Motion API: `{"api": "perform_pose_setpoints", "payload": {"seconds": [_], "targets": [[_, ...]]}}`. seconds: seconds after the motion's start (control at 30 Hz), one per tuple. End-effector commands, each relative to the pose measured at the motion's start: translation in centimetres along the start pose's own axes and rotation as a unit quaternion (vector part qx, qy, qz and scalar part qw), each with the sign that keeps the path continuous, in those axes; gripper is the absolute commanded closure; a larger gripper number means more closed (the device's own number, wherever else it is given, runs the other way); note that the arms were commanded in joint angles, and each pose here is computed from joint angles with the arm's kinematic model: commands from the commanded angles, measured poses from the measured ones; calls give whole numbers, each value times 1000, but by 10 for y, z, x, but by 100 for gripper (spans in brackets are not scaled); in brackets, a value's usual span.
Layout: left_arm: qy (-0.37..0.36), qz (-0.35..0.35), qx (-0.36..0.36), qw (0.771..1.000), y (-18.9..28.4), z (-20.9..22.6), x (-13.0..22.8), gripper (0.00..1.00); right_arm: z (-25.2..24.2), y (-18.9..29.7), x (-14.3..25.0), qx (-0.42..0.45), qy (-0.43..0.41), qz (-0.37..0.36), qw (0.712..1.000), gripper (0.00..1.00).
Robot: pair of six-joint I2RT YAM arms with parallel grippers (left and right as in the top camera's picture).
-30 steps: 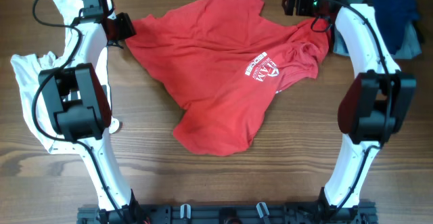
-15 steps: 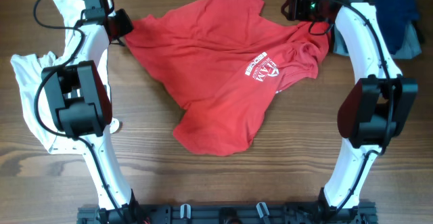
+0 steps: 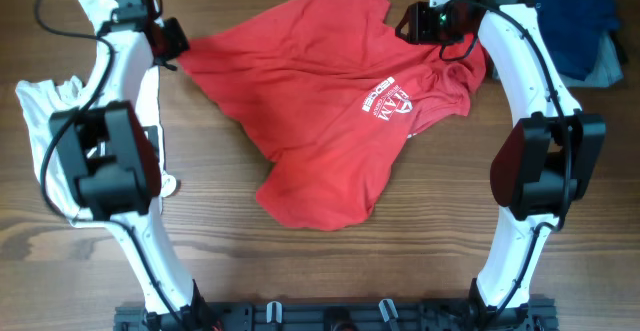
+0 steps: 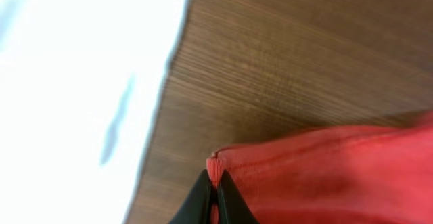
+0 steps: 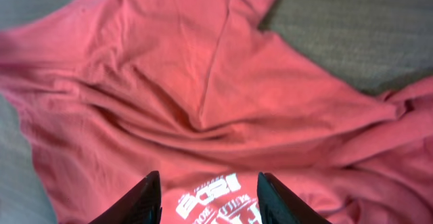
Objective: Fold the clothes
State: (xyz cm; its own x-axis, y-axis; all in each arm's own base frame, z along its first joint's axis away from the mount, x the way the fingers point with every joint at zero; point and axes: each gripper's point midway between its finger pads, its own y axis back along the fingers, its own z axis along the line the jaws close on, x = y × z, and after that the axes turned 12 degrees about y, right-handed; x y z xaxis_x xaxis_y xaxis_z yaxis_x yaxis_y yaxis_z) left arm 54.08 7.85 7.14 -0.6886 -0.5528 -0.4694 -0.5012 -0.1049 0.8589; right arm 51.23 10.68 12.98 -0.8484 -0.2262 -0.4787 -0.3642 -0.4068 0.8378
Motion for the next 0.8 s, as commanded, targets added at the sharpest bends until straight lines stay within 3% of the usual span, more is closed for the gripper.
{"api": "perform_pose_setpoints", "payload": {"seconds": [0.0,0.3,0.53,0.77], "targets": [[-10,-61,-60,996,56,22,-32,96,11,13,-5,-17,1,-8,1000,57],[6,-27,-215,976,76,101,-16,96,23,11,18,-26,-1,41,999,56],[123,-4,-245,962,83,162,-12,96,18,12,33,-5,-13,74,997,56],[189,34,-211,958,84,201,-8,96,12,13,51,18,-33,108,993,52]]}}
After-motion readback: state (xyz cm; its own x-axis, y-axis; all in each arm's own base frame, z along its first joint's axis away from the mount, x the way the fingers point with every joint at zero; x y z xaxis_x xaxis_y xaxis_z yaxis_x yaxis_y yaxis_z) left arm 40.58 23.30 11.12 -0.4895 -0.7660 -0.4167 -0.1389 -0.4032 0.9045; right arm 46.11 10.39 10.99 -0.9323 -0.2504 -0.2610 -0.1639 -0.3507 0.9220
